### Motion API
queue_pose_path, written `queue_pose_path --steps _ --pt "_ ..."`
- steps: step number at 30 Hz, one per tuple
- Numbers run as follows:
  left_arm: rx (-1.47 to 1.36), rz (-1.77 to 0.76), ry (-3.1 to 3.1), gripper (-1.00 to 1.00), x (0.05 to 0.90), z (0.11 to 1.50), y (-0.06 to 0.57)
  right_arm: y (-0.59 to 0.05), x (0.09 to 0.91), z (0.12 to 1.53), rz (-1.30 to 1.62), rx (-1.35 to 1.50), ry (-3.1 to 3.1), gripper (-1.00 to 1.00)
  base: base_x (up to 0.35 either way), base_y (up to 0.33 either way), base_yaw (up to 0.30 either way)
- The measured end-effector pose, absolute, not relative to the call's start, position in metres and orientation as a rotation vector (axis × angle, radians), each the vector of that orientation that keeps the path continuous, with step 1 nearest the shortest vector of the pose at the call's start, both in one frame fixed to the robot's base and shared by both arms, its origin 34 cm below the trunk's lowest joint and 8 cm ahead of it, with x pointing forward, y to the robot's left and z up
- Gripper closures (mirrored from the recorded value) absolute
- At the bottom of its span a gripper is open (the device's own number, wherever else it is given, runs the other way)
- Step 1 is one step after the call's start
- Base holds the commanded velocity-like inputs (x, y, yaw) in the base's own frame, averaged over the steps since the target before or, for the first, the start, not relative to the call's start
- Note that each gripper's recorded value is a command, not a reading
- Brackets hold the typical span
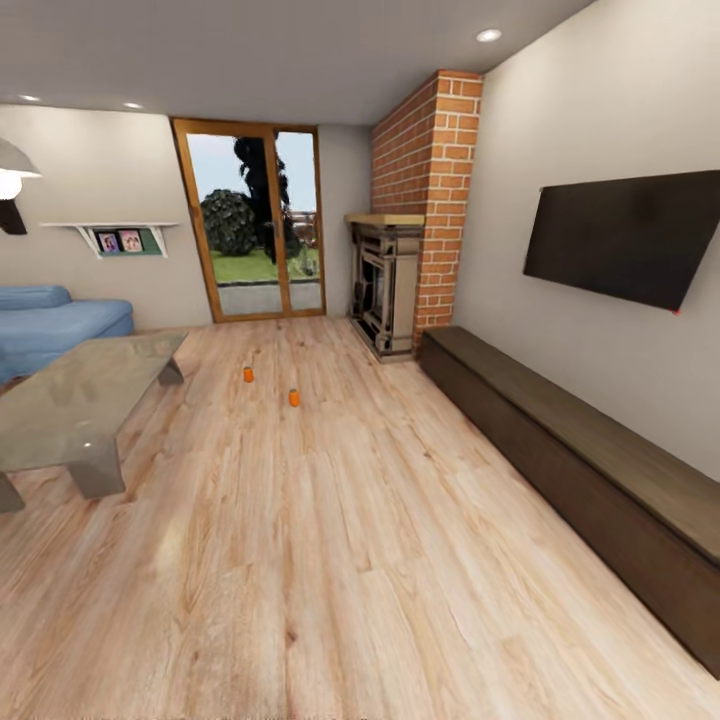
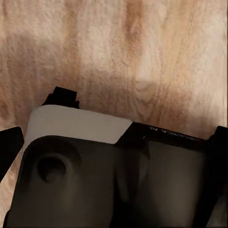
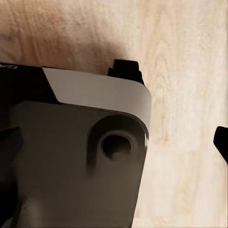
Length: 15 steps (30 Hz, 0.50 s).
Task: Put the three can of soda from the living room inside the tash can in the kitchen.
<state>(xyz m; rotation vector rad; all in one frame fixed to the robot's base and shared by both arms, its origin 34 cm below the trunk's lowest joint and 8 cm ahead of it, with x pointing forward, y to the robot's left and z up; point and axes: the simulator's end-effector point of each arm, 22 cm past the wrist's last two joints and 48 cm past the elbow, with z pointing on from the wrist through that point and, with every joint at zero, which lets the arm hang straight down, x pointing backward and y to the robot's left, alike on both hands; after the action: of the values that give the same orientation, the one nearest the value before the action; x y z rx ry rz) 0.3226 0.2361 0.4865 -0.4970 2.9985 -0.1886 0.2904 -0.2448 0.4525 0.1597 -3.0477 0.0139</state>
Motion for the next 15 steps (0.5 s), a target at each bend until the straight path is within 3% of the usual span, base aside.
queue_pose_path --steps 11,15 --pt "-0.85 -0.41 2.78 -1.0 0.373 0.509 0.215 -0.242 0.321 0.461 0.005 0.169 -3.032 -1.0 0.0 0.0 0.046" --pt "-0.873 -0.421 2.766 -1.0 0.375 0.509 0.211 -0.239 0.326 0.463 0.003 0.178 -3.035 -1.0 0.0 0.0 0.195"
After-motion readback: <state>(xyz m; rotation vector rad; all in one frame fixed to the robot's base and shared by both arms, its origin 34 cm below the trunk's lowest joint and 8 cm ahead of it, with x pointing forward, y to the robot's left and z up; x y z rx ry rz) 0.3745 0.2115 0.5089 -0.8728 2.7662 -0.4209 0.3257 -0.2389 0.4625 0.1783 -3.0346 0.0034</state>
